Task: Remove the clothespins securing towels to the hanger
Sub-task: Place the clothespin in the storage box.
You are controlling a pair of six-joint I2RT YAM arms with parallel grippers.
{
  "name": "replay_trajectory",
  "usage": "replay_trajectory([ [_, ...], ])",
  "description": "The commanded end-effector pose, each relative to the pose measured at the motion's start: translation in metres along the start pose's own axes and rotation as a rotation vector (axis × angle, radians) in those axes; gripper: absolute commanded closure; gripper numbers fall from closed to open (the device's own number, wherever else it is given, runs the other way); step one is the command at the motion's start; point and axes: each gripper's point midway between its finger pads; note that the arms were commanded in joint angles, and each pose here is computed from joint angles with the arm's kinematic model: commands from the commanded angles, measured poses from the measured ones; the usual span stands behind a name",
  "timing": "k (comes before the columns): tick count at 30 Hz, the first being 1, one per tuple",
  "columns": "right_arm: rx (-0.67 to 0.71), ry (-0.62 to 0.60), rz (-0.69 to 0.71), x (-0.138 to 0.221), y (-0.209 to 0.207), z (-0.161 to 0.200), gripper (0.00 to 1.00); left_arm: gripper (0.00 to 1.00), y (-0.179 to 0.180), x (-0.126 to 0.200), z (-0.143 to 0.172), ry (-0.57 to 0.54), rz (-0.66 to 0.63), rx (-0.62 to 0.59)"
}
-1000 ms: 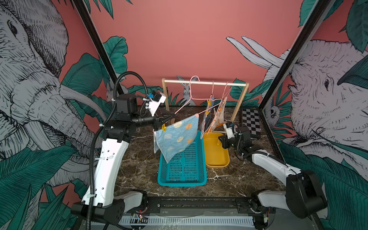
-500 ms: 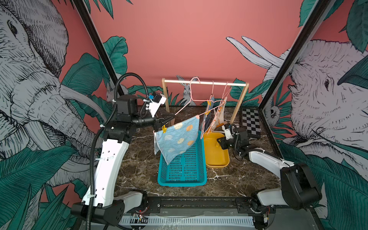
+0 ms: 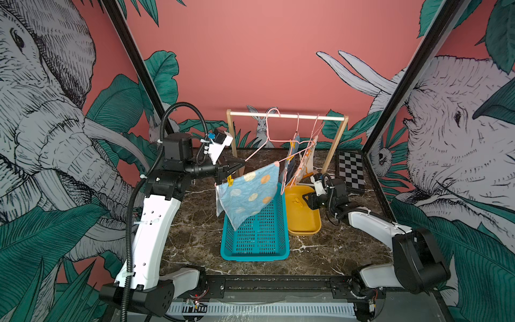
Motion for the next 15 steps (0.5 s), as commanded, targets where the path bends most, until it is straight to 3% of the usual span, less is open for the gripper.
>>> replay_trajectory([
  [1, 0.033, -0.054, -0.006, 0.014, 0.004, -0.015, 0.59, 1.00, -0.019, 0.008, -0.007, -0.028, 0.030, -0.053],
  [15, 0.335, -0.322, -0.118, 0.114, 0.061, -0.096, 0.48, 1.00, -0.021, 0.018, -0.004, 0.036, -0.026, -0.061],
])
Point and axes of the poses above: each gripper's point midway between its finger pads, its own x axis back along the fingers, its own y axis along the line the jaws close on, z = x × y, and after that the axes turned 2 degrees about x, right-handed
